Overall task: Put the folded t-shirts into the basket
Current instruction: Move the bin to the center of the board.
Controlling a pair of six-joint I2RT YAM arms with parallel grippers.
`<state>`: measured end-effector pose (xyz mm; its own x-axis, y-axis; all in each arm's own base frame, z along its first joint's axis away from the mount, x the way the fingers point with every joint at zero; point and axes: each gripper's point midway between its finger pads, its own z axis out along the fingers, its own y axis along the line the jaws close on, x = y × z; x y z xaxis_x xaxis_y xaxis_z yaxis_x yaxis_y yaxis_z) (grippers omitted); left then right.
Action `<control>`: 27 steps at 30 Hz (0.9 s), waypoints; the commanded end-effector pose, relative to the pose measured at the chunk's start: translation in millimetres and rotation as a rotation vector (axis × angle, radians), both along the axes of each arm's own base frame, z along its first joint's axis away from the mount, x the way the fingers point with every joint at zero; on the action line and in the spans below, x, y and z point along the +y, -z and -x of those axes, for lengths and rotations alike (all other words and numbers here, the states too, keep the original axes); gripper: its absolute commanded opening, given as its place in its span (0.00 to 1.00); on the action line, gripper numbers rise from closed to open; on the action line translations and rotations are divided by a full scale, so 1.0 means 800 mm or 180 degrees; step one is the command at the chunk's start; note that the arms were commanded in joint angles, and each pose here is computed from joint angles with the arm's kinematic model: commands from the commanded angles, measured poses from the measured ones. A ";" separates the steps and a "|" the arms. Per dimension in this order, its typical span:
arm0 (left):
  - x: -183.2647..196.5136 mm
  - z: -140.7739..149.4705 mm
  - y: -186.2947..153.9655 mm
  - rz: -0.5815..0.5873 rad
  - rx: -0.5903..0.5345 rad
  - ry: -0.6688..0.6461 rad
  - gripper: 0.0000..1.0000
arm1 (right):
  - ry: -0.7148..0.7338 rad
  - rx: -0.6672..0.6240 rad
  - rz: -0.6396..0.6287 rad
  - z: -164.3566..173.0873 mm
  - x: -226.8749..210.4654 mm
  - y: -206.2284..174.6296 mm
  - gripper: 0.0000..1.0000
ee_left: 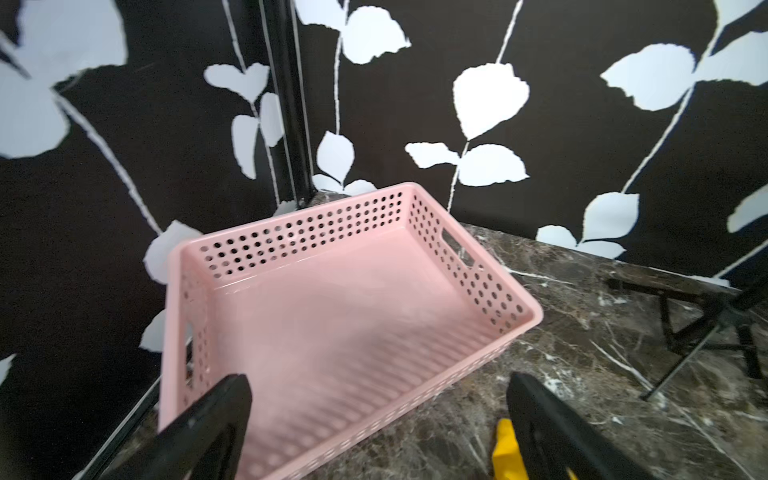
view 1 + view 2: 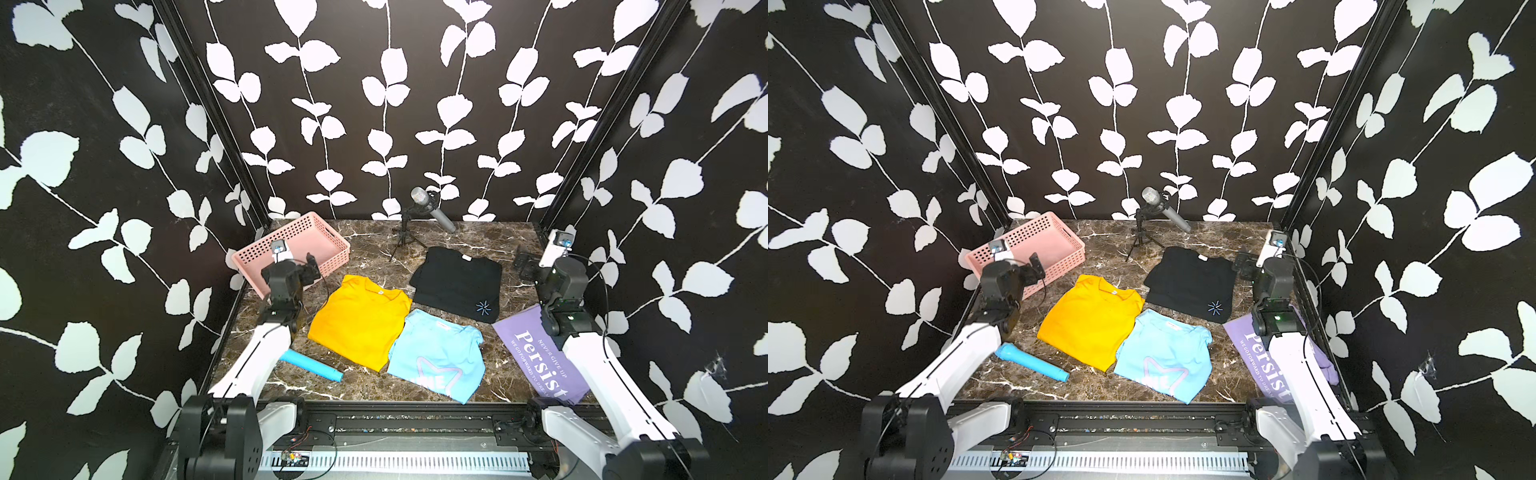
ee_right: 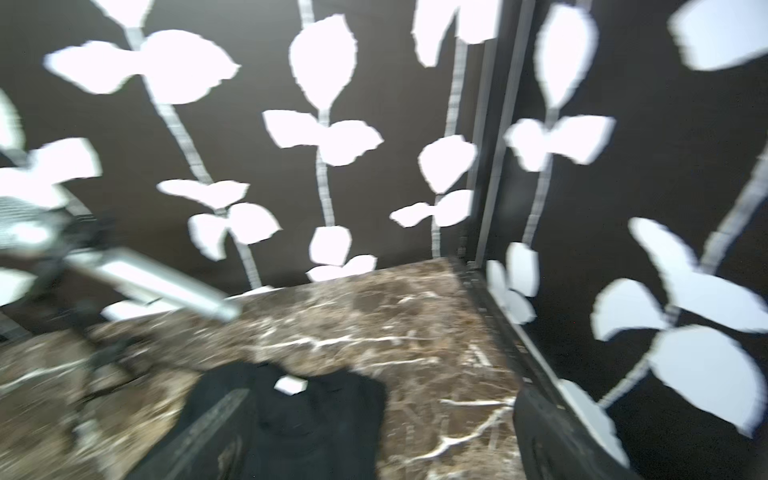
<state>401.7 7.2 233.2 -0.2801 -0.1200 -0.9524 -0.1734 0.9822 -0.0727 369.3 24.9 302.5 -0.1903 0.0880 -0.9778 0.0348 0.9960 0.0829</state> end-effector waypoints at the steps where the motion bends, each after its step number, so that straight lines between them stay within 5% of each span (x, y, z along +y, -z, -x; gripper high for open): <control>1: -0.039 -0.014 0.058 0.0142 0.0844 0.0546 0.98 | -0.0765 0.0693 0.0026 0.010 0.084 0.046 0.98; 5: -0.070 -0.054 0.094 -0.0026 0.1368 0.1045 0.98 | -0.1331 0.0971 0.0171 0.012 0.153 0.060 0.98; 13: -0.096 -0.097 0.123 -0.0559 0.1963 0.1733 0.97 | -0.1797 0.1294 0.0188 0.022 0.201 0.091 0.98; 27: -0.143 -0.124 0.164 -0.1058 0.2493 0.2644 0.67 | -0.1837 0.1409 0.0122 0.024 0.209 0.119 0.98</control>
